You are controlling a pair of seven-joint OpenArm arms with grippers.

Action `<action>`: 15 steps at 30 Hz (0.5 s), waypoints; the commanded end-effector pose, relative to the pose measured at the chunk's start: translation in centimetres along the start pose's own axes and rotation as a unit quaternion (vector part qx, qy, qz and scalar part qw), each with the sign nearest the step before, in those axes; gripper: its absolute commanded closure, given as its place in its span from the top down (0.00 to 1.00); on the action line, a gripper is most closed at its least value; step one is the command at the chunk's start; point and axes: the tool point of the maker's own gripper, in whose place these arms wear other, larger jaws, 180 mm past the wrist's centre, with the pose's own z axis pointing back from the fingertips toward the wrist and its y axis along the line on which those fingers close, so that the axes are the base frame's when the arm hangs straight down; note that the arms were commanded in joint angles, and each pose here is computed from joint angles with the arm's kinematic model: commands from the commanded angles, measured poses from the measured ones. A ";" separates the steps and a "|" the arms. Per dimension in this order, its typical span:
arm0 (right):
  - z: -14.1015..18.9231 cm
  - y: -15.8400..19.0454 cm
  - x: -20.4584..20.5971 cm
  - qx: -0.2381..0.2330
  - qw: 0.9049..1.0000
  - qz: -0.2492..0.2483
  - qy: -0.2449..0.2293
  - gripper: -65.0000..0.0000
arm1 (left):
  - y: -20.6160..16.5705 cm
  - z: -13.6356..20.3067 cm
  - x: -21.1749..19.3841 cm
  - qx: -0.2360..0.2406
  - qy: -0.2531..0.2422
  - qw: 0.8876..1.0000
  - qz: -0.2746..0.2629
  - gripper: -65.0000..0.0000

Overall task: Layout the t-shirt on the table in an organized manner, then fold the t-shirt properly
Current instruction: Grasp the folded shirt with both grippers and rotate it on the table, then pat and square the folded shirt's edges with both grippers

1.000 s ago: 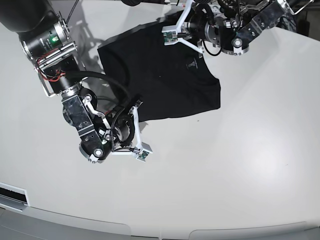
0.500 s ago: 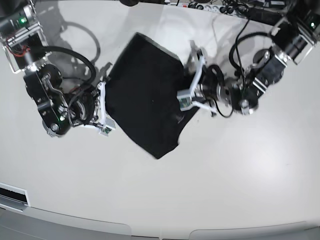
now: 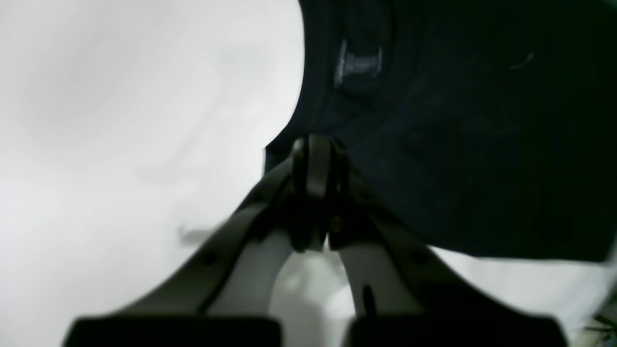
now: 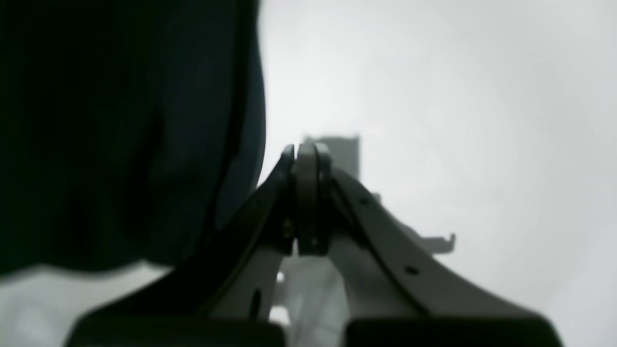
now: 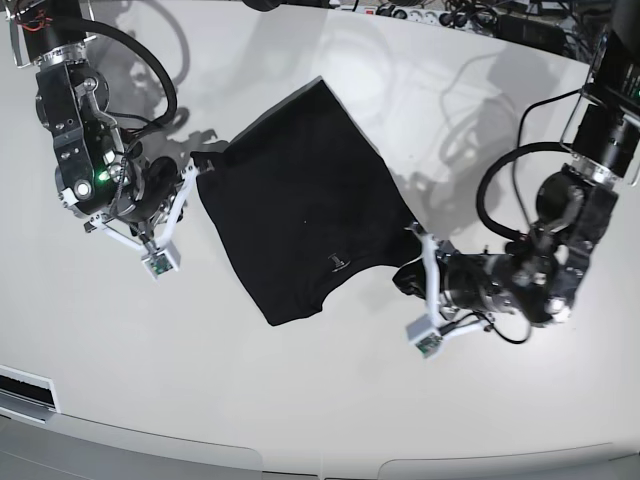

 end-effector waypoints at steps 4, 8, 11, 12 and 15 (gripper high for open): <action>-1.5 -0.4 0.1 0.007 1.000 -0.029 -0.006 0.00 | 0.3 3.5 1.9 -0.053 -0.086 0.993 0.061 0.00; -3.4 2.1 -0.9 0.070 0.997 -0.011 0.021 0.00 | 0.3 5.3 0.7 -0.080 -0.107 0.987 0.088 0.00; -3.0 4.9 -2.0 0.141 0.989 0.009 0.042 0.00 | 0.1 5.7 -1.2 -0.084 -0.092 0.987 0.096 0.00; -2.7 6.0 -2.6 0.167 0.985 0.016 0.052 0.00 | 0.0 5.6 -1.9 -0.085 -0.086 0.987 0.101 0.00; -1.5 8.4 -4.5 0.210 0.975 0.024 0.067 0.00 | -0.6 5.5 -3.6 -0.089 -0.071 0.987 0.113 0.00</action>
